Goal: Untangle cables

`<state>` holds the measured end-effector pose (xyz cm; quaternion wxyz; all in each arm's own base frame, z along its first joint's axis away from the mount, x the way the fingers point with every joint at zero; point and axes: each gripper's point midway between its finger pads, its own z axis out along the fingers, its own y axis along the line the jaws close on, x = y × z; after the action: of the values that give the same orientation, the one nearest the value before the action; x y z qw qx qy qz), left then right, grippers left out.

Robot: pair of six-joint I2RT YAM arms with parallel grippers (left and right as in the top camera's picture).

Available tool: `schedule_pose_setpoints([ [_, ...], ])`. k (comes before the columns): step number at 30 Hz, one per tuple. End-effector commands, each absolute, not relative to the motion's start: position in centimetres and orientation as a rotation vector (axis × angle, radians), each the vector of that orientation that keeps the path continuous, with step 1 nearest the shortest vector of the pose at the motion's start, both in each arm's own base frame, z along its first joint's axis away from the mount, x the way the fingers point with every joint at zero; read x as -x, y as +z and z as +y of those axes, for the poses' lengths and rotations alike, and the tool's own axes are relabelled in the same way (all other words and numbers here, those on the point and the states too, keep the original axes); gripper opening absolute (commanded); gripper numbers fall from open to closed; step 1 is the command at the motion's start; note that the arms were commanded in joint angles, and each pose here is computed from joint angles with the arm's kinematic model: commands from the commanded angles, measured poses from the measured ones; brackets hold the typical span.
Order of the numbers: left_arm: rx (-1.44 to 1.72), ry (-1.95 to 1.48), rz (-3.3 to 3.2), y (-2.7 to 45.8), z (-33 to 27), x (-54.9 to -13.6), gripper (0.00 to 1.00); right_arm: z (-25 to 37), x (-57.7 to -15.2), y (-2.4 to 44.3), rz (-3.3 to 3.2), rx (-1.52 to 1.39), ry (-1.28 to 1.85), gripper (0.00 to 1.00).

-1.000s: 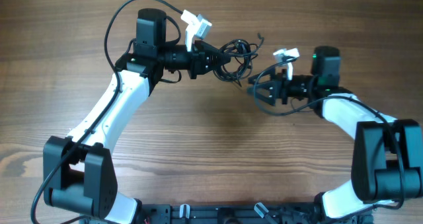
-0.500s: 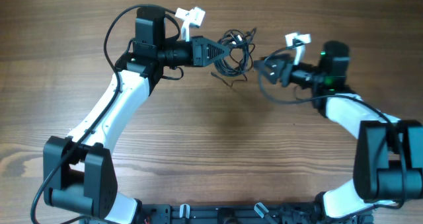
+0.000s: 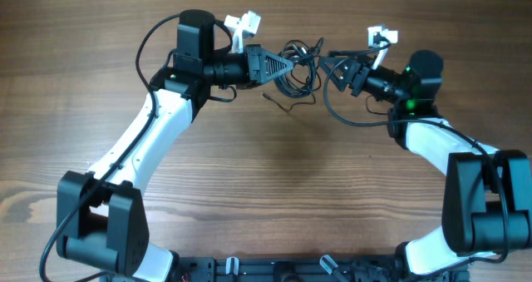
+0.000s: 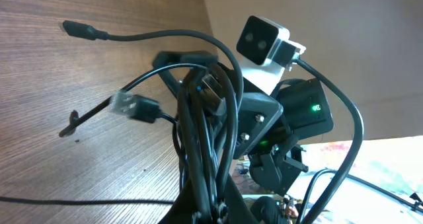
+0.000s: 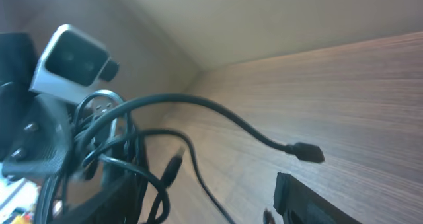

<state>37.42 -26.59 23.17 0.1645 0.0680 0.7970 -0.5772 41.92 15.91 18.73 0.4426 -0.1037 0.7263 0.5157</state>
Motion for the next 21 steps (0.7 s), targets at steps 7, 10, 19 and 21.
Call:
schedule_pose_setpoints([
  [7, -0.245, -1.668, 2.252, 24.4, -27.7, -36.5, 0.04, 14.9, -44.3, 16.2, 1.895, 0.042, 1.103, 0.69],
  [10, -0.303, -1.729, 2.231, 25.1, -28.0, -35.7, 0.04, 12.3, -45.2, 12.2, 2.039, -0.178, 0.928, 0.69],
  [19, -0.508, -1.858, 2.097, 27.6, -28.3, -34.0, 0.04, 0.6, -43.4, 4.8, 2.245, -0.699, 0.538, 0.7],
  [21, -0.498, -1.849, 2.094, 27.6, -27.9, -34.3, 0.04, -2.0, -42.8, 4.3, 2.246, -0.778, 0.539, 0.72],
])
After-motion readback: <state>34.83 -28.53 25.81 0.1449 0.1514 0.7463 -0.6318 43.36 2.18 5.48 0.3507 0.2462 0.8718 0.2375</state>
